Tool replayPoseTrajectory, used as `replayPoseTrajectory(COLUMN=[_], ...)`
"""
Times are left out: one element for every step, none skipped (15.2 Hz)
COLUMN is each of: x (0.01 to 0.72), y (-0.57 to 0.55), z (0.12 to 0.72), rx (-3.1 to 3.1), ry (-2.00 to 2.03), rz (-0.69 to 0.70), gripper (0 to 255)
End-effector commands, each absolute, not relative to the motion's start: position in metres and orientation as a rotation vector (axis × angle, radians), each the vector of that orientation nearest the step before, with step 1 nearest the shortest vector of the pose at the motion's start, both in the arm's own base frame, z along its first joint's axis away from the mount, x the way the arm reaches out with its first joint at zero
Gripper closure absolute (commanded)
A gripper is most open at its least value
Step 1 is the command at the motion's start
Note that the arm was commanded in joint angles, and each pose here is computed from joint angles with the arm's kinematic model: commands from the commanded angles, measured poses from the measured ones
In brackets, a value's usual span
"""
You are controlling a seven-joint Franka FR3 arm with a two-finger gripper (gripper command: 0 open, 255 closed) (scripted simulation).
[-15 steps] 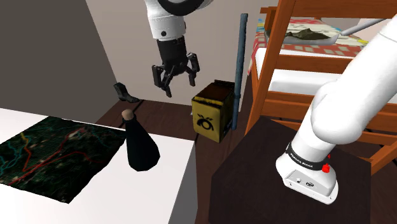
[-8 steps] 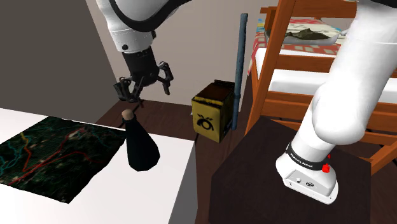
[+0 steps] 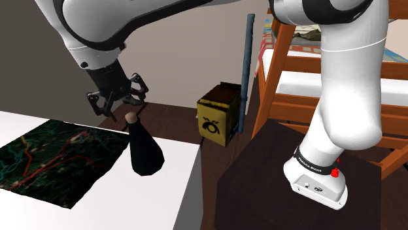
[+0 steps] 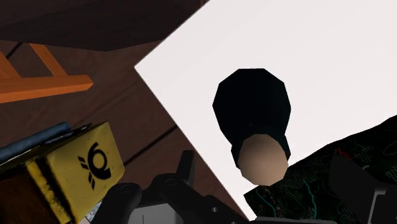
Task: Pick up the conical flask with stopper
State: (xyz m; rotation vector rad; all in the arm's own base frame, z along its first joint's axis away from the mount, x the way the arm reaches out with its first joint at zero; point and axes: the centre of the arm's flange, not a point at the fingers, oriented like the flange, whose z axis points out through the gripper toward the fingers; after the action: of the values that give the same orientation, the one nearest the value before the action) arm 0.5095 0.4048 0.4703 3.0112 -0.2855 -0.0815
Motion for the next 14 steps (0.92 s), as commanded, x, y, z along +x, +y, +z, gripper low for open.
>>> replayPoseTrajectory(x=[0.511, 0.511, 0.511, 0.511, 0.511, 0.511, 0.511, 0.511, 0.511, 0.511, 0.511, 0.511, 0.511, 0.511], y=[0.409, 0.409, 0.409, 0.409, 0.409, 0.409, 0.409, 0.409, 0.409, 0.409, 0.409, 0.409, 0.409, 0.409], z=[0.462, 0.456, 0.451, 0.446, 0.44, 0.432, 0.432, 0.432, 0.432, 0.432, 0.432, 0.432, 0.431, 0.432], rx=[3.009, 3.009, 3.009, 3.009, 3.009, 3.009, 3.009, 3.009, 3.009, 3.009, 3.009, 3.009, 3.009, 3.009], ry=[-0.287, -0.287, -0.287, -0.287, -0.287, -0.287, -0.287, -0.287, -0.287, -0.287, -0.287, -0.287, -0.287, -0.287], rz=[-0.078, -0.078, -0.078, -0.078, -0.078, -0.078, -0.078, -0.078, -0.078, -0.078, -0.078, -0.078, -0.078, -0.078], gripper=[0, 0, 0, 0, 0, 0, 0, 0, 255, 255, 255, 255, 255, 255])
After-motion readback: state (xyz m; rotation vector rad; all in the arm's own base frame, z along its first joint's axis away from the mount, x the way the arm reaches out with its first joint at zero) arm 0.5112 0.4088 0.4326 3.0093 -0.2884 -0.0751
